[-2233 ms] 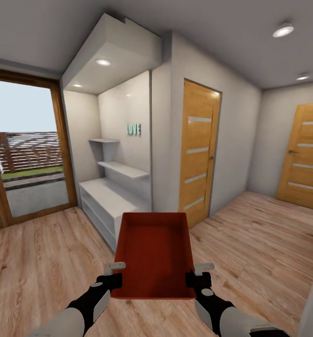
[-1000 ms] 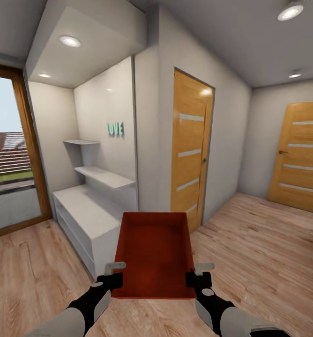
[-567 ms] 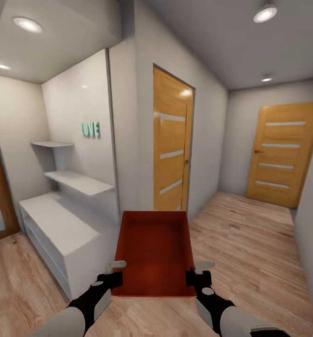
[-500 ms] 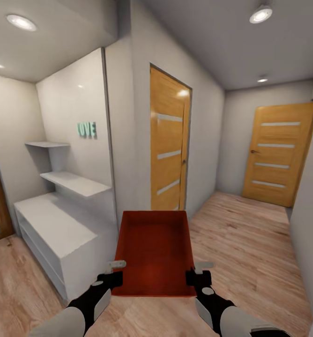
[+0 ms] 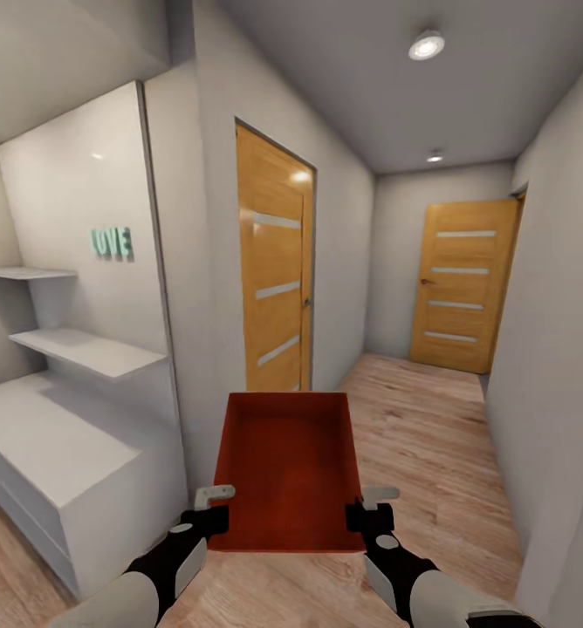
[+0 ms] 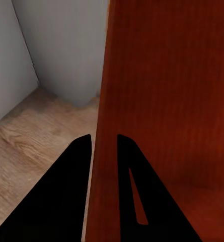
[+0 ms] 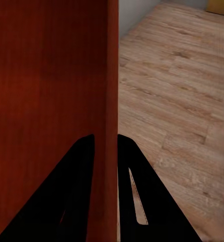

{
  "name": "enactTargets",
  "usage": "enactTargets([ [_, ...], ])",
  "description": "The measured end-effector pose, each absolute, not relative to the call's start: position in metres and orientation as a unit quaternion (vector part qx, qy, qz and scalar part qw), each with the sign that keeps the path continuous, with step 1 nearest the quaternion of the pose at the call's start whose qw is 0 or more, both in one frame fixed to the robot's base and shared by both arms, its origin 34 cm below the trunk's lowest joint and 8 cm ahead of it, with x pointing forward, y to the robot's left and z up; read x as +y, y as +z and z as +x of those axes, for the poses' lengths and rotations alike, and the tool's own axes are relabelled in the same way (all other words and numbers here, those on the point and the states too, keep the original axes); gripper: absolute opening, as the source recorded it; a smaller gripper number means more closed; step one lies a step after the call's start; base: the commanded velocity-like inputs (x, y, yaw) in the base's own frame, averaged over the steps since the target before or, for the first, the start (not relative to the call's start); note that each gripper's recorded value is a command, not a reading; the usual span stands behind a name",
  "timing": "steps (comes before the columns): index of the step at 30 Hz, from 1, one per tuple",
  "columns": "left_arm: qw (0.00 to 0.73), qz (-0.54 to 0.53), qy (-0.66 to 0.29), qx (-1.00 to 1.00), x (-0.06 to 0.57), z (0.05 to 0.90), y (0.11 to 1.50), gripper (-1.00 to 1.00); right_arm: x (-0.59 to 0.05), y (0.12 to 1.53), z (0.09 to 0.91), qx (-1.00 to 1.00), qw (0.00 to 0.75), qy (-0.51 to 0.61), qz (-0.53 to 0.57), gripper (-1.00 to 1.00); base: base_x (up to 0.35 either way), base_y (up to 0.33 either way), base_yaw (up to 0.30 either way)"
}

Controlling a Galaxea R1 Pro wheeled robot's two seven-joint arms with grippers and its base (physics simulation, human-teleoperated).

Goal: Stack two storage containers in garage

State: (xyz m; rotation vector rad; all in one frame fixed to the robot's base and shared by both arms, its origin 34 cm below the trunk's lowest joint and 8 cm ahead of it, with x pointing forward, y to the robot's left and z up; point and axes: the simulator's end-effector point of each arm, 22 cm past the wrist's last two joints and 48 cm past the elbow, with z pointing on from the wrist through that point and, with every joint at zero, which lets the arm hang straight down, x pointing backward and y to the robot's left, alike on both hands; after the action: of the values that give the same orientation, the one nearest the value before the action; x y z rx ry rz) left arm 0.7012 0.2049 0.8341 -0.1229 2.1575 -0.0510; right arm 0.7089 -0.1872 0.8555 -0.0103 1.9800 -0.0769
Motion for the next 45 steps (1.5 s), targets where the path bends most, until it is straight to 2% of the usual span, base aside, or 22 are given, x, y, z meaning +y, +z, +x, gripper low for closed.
enactTargets([
  [13, 0.472, -0.05, -0.021, 0.88, 0.2049, 0.7012, 0.8366, -1.0, -0.1872, 0.8579, 0.7088, 0.835, 0.55, -0.032, -0.004, -1.0, 0.058, 0.0, -0.274],
  [39, 0.468, -0.05, -0.021, 0.882, 0.2053, 0.6983, 0.8325, -1.0, -0.1868, 0.8536, 0.7057, 0.838, 0.545, -0.032, -0.003, -1.0, 0.318, 0.0, -0.01],
  [45, 0.467, -0.05, -0.021, 0.882, 0.2053, 0.6983, 0.8324, -1.0, -0.1868, 0.8535, 0.7056, 0.838, 0.545, -0.032, -0.003, -1.0, 0.322, 0.035, -0.188],
])
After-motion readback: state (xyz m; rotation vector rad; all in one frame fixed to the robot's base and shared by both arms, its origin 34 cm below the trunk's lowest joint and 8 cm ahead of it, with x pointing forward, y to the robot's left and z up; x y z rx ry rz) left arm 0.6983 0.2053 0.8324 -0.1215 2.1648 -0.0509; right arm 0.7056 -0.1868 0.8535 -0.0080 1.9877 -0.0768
